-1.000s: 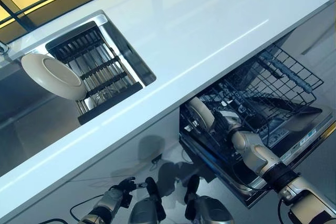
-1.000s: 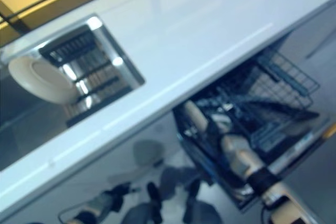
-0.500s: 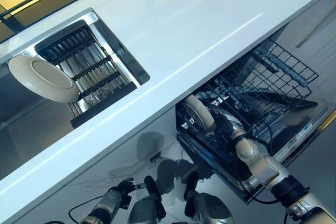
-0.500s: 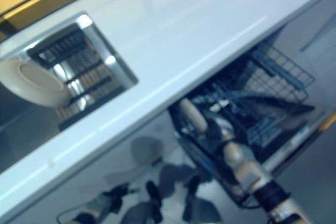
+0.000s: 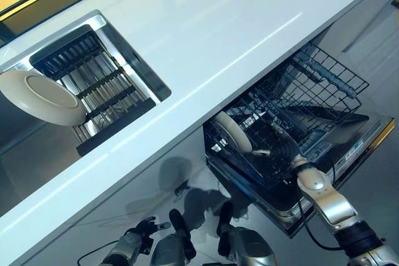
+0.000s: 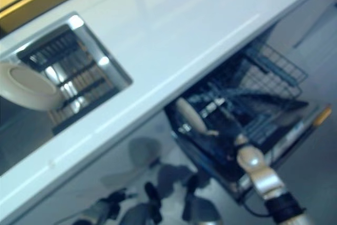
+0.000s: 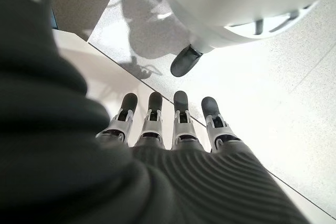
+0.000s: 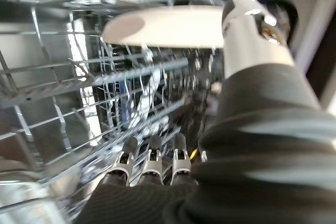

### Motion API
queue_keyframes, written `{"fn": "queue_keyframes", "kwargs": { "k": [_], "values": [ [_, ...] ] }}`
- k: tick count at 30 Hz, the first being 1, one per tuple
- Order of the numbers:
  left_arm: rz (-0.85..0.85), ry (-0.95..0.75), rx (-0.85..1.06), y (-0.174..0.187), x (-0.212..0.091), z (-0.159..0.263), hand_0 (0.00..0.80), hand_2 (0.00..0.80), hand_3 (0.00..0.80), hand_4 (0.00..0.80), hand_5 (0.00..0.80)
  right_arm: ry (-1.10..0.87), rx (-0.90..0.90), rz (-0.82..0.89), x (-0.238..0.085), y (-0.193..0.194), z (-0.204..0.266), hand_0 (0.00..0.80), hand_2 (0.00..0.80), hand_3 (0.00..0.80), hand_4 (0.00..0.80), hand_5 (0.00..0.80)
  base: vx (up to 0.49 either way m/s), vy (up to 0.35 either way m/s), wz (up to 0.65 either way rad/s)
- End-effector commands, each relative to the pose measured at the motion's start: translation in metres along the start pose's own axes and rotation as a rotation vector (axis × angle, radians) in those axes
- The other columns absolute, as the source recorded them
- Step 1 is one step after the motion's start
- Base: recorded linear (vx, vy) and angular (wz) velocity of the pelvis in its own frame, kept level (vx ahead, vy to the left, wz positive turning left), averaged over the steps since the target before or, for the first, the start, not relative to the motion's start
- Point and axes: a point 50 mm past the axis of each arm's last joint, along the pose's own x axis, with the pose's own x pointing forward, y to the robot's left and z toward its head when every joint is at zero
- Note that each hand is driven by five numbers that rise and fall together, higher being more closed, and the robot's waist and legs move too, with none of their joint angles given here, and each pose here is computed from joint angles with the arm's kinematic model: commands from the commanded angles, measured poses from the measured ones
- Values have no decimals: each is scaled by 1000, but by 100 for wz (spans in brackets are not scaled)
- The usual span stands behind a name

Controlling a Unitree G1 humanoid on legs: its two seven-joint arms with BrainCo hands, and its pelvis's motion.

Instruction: Take plates into dishwasher

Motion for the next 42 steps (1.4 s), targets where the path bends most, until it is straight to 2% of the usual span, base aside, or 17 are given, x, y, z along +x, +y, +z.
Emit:
{"fn": "queue_keyframes", "kwargs": {
  "k": [1,4,8,14,20,24,31,35,42],
  "values": [
    [65,45,-38,24,-8,-28,0,0,0,0,0,-140,199,-89,-5,-12,17,0,0,0,0,0,52,3,-12],
    [63,56,-44,25,-10,-33,0,0,0,0,0,-190,231,-152,-7,-31,23,0,0,0,0,0,62,21,-8],
    [58,71,-52,22,-11,-38,0,0,0,0,0,-359,204,-217,-7,-57,58,0,0,0,0,0,76,63,-1],
    [53,76,-51,19,-11,-43,0,0,0,0,0,-725,26,-327,-12,-75,144,0,0,0,0,0,119,143,1],
    [55,87,-30,18,-11,-46,0,0,0,0,0,-976,-181,-399,-29,-83,210,0,0,0,0,0,201,270,6],
    [41,94,56,23,-10,-43,0,0,0,0,0,-1085,-355,-408,-38,-78,244,0,0,0,0,0,231,378,43],
    [46,112,131,26,-8,-35,0,0,0,0,0,-1082,-530,-350,-34,-69,267,0,0,0,0,0,160,342,49],
    [56,97,180,37,-7,-23,0,0,0,0,0,-1031,-590,-356,-19,-70,285,0,0,0,0,0,16,-69,79],
    [71,90,215,42,-5,-14,0,0,0,0,0,-996,-657,-336,-8,-67,288,0,0,0,0,0,73,-165,104]
  ]
}}
